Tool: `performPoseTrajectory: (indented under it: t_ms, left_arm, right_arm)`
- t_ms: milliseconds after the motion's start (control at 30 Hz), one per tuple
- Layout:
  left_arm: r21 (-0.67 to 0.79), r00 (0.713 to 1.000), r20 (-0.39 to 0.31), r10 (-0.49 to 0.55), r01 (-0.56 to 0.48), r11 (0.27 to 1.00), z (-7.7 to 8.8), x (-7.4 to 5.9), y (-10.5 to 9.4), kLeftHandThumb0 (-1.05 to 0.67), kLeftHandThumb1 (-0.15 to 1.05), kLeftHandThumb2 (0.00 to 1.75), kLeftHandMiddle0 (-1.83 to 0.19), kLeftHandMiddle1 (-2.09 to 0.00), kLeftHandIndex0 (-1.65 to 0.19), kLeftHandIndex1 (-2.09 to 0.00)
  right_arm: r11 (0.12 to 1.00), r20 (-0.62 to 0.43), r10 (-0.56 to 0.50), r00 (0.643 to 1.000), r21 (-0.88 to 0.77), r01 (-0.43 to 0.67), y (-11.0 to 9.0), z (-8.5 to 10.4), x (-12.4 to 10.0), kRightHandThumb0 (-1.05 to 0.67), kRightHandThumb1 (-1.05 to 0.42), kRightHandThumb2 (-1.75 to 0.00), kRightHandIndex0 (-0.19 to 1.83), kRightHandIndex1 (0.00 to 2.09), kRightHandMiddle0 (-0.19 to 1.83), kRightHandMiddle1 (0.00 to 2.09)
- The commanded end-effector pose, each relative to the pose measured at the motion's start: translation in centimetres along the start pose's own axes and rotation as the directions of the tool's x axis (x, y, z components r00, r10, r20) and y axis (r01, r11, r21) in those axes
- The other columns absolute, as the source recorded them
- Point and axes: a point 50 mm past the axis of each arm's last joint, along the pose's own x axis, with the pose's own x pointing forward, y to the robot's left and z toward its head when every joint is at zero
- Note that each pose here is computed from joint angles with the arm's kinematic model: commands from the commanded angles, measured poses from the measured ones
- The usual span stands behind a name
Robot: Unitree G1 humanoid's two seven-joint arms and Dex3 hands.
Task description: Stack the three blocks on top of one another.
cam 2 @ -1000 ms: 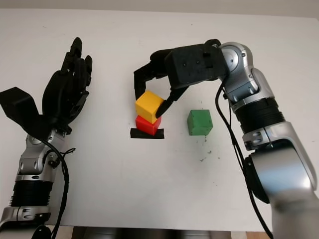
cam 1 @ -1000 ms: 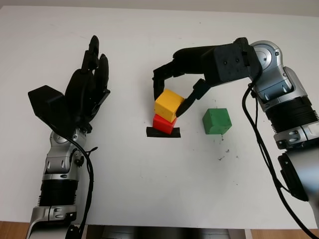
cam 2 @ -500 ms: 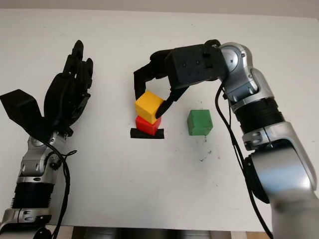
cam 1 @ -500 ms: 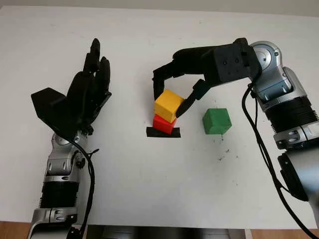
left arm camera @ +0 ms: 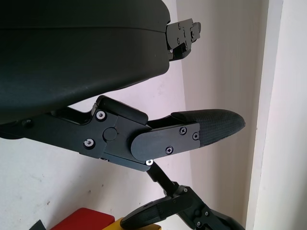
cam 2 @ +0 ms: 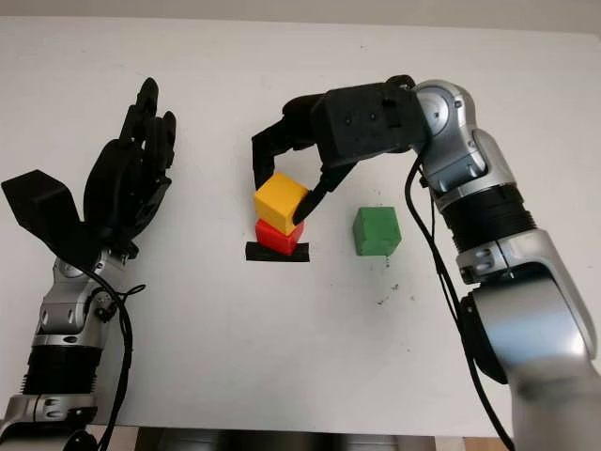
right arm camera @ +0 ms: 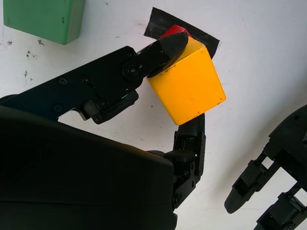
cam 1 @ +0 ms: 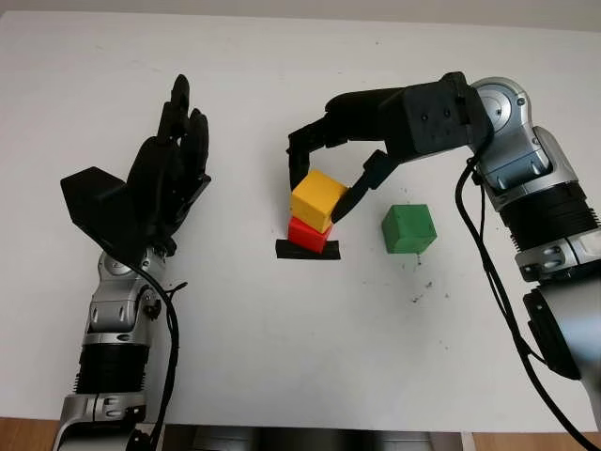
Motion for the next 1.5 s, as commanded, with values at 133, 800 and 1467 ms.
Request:
performPoseTrajectory:
  t_ms: [133,800,1467]
  left_arm:
    - [0.001,1.000,0.012,-0.007,0.007,1.000,0.3,0.1,-0.2,-0.82,1.05,0.61,0.17,-0.05,0.18,-0.05]
    - [-0.008,1.000,0.012,0.002,-0.002,1.000,0.2,0.0,-0.2,-0.82,1.05,0.59,0.18,-0.05,0.18,-0.05]
    - [-0.005,1.000,0.014,0.006,-0.006,1.000,0.1,-0.2,-0.2,-0.82,1.05,0.60,0.18,-0.05,0.19,-0.05]
  right_arm:
    - [1.000,0.013,0.007,1.000,-0.019,-0.007,-0.1,0.4,0.2,-0.48,-0.95,-0.05,0.25,0.05,0.46,1.49]
    - [1.000,-0.028,-0.025,0.999,-0.012,0.025,0.1,0.4,-0.1,-0.69,-0.84,-0.05,-0.09,0.03,0.04,0.49]
    - [0.972,0.013,-0.234,0.972,0.012,0.234,-1.2,1.1,-5.9,-0.81,-0.86,-0.06,-0.08,0.07,0.01,0.32]
